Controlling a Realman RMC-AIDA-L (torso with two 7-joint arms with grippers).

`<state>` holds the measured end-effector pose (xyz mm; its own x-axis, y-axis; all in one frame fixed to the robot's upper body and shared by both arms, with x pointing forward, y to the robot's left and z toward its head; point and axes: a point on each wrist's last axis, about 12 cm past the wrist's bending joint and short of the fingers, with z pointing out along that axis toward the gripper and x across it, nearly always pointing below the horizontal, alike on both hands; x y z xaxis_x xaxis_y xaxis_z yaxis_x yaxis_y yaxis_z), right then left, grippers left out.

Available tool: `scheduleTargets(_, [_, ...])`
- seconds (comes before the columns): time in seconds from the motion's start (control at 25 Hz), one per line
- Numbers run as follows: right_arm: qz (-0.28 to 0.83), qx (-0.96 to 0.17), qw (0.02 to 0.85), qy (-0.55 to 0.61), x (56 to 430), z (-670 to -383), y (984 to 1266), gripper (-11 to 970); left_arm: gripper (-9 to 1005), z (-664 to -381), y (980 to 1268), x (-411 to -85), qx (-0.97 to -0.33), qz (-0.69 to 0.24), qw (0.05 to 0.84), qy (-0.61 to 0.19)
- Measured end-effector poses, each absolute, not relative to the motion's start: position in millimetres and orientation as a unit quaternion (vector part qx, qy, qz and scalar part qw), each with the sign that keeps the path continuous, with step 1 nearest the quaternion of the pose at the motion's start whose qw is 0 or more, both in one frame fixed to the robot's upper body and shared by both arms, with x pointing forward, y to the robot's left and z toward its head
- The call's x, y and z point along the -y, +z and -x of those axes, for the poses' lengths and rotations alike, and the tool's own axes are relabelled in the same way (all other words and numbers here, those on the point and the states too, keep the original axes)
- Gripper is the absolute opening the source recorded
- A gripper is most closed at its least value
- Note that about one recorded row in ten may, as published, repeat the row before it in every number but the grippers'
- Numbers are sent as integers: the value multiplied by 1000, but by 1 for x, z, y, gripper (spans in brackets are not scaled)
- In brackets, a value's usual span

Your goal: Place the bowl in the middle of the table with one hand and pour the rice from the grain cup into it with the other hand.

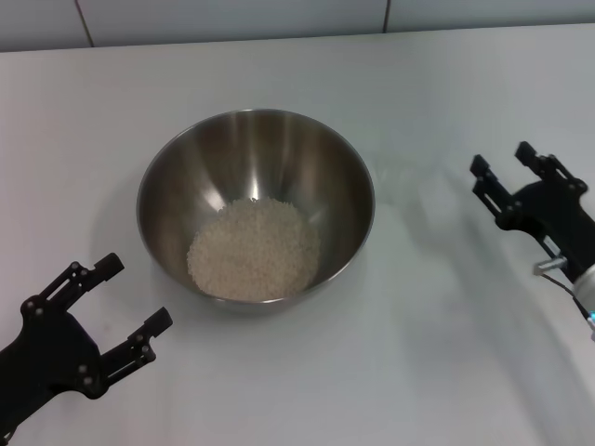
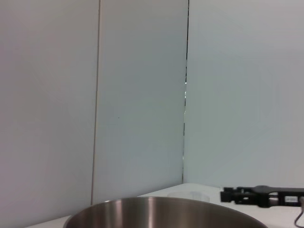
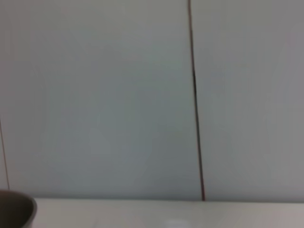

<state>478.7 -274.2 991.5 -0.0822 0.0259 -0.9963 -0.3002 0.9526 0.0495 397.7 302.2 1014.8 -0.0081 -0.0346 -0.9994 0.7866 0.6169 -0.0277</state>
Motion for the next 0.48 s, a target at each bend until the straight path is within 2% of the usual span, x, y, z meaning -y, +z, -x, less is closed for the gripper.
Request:
scheduleTargets(0.04, [93,-711,686,128,278,-467,994,652,837,-397,1015,-302,-633,-297,639,-321])
scheduleTargets(0.24, [90,-678,717,136,284,-449,1000,652,836,-397,1014,-303,-635,-296,638,-320])
scheduleTargets(0.48, [94,-667,724,149,283,-450,1004,652,836,-396,1014,-303,-635,-295,638,-320])
